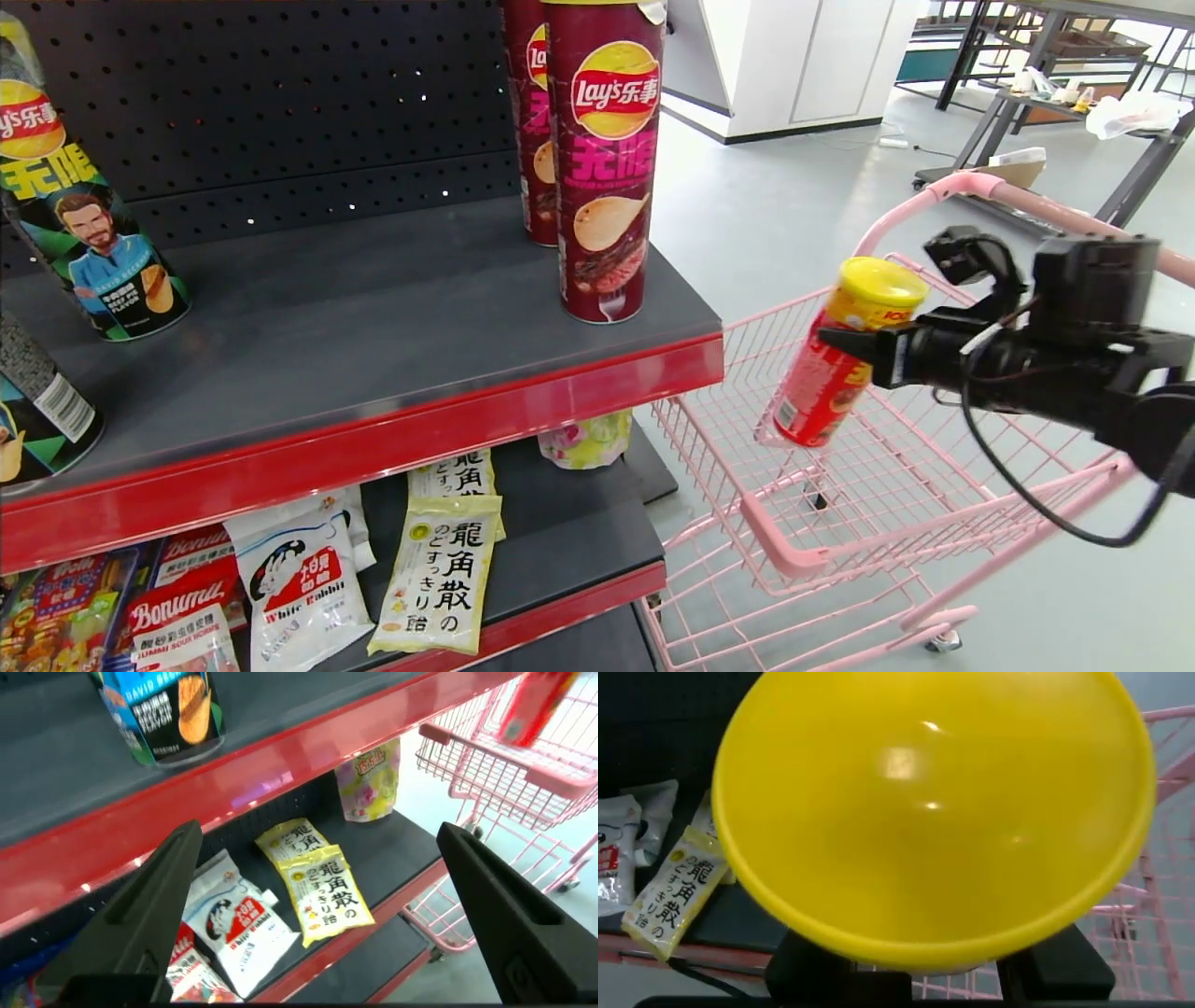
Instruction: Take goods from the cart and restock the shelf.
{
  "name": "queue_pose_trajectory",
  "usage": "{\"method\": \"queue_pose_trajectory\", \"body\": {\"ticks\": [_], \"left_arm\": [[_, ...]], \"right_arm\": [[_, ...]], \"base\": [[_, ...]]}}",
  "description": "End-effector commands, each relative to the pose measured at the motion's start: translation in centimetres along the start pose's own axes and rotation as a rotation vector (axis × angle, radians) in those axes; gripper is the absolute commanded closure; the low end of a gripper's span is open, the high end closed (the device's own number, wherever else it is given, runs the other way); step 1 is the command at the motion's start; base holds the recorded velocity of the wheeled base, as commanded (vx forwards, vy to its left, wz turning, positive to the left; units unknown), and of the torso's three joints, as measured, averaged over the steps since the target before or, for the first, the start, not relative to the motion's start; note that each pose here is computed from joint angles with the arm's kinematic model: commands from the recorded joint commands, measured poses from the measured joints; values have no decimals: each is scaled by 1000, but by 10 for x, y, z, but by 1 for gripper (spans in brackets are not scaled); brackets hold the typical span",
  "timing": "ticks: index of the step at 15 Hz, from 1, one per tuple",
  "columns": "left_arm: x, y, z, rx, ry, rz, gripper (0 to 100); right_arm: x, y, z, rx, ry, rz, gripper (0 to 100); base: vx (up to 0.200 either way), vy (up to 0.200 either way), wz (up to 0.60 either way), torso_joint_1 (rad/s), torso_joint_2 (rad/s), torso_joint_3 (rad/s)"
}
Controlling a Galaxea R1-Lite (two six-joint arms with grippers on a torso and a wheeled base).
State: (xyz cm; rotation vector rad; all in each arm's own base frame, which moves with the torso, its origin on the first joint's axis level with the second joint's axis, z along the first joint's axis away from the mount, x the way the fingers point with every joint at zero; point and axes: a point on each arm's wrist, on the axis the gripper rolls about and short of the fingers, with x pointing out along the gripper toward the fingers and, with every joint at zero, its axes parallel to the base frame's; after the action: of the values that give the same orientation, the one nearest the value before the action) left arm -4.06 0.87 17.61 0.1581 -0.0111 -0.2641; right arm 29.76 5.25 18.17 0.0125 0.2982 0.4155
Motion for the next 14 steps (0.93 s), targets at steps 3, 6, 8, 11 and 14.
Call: {"method": "queue_pose_trajectory", "body": {"ticks": [3,6,8,11,14], "left_arm": [[13,2,8,24,60,-18,0],[15,2,7,54,67,-21,0],[16,1,6,84,79,-24,0],[17,2,6,103,82,-18,0],[15,2,5,104,82,14,0]], "right_arm": [[-178,36,38,-4,-56,-180,100],[-222,49,20,-54,-36,-217,100],[-225,49,18,-56,-39,-256,100],[-225,49,16,-88,-30,-262,100],[-226,49,11,-113,-20,-265,100]], "base": [[0,0,0,0,0,0],[0,0,0,0,0,0],[0,0,0,0,0,0],[0,0,0,0,0,0],[-200,0,0,6,5,2]]}}
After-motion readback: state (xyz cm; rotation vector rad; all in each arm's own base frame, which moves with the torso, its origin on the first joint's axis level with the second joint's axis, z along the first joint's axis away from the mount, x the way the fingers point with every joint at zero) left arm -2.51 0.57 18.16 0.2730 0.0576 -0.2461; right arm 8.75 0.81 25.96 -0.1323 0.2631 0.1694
